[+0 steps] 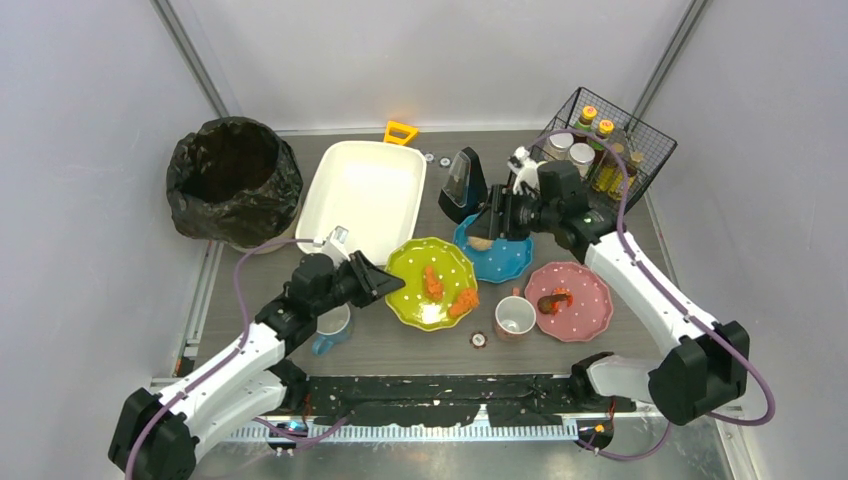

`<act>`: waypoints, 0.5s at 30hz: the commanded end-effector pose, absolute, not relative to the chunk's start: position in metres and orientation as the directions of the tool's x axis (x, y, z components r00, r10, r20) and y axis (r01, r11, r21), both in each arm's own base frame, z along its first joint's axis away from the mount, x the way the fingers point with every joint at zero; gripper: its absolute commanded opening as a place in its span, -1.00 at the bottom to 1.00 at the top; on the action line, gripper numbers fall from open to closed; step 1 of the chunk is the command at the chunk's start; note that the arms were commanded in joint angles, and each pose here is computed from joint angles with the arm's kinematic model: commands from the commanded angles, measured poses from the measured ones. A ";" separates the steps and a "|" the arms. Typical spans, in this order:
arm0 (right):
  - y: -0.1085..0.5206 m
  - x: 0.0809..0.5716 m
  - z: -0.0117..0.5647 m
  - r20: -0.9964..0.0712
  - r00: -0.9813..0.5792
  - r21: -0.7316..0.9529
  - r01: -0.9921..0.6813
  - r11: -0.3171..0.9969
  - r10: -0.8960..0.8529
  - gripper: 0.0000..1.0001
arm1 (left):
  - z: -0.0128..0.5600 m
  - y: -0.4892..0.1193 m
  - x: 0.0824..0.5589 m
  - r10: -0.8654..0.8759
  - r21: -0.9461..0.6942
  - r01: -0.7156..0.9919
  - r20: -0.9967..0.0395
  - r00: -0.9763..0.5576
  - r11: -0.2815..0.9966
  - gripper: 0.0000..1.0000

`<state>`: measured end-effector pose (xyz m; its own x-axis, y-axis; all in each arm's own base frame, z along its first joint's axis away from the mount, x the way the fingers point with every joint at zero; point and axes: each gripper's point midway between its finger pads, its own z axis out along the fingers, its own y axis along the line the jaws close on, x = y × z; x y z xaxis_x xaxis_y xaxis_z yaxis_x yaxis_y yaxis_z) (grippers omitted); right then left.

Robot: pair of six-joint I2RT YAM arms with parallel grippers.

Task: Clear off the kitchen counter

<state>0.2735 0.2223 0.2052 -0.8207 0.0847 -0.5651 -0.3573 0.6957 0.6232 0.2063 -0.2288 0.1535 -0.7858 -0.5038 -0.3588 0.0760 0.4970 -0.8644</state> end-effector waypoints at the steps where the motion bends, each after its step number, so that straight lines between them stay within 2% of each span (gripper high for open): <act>1: 0.209 0.288 0.269 -0.709 -0.694 0.564 -0.453 0.690 0.125 0.33 | 0.234 -0.239 0.215 -0.587 -0.932 0.199 -0.346 -0.732 0.302 -1.00; 4: 0.195 0.294 0.295 -0.772 -0.617 0.514 -0.466 0.721 0.151 0.51 | 0.251 -0.239 0.219 -0.603 -0.945 0.200 -0.320 -0.731 0.258 -1.00; 8: 0.168 0.295 0.324 -0.849 -0.498 0.421 -0.433 0.797 0.177 0.61 | 0.278 -0.236 0.226 -0.624 -0.953 0.213 -0.303 -0.721 0.217 -1.00; 15: 0.104 0.268 0.342 -0.934 -0.273 0.300 -0.261 0.917 0.228 0.87 | 0.328 -0.221 0.246 -0.678 -0.956 0.226 -0.290 -0.675 0.184 -1.00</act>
